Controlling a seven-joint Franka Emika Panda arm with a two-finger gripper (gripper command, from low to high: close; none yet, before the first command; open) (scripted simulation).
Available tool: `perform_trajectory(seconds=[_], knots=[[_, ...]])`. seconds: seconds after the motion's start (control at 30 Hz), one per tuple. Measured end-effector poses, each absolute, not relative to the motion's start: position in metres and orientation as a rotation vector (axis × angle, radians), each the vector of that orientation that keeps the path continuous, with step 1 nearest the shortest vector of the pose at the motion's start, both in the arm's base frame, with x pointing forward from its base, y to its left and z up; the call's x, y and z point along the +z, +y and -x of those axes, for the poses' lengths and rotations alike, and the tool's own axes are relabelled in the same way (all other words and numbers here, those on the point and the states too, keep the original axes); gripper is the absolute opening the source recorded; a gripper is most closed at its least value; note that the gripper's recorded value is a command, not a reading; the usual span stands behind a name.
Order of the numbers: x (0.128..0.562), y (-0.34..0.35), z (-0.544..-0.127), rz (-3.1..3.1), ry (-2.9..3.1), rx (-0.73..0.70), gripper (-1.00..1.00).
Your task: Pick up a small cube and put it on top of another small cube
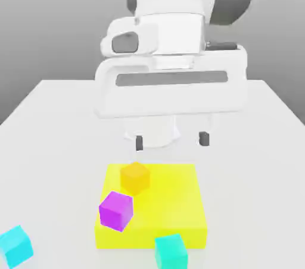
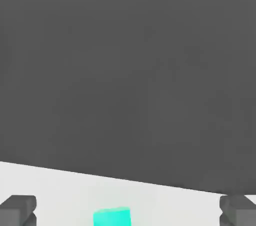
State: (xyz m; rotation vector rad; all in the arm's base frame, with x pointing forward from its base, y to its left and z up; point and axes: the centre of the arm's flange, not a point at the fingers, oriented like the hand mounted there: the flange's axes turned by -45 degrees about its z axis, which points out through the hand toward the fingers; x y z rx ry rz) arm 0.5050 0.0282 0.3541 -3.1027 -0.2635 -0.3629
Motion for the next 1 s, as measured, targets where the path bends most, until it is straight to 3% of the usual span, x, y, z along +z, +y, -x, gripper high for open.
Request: perform_trajectory(seconds=[0.27,0.4,0.43,0.67,0.83,1.0], knots=[[0.206,0.035,-0.486,3.119,-0.367,-0.031,0.00],[0.151,0.035,-0.483,3.119,-0.377,-0.002,0.00],[0.138,0.035,-0.483,3.119,-0.377,-0.001,-1.00],[0.136,0.035,-0.482,3.119,-0.377,0.000,-1.00],[0.189,0.032,-0.483,3.121,-0.356,0.001,-1.00],[0.210,-0.055,-0.496,3.134,0.232,0.001,-1.00]])
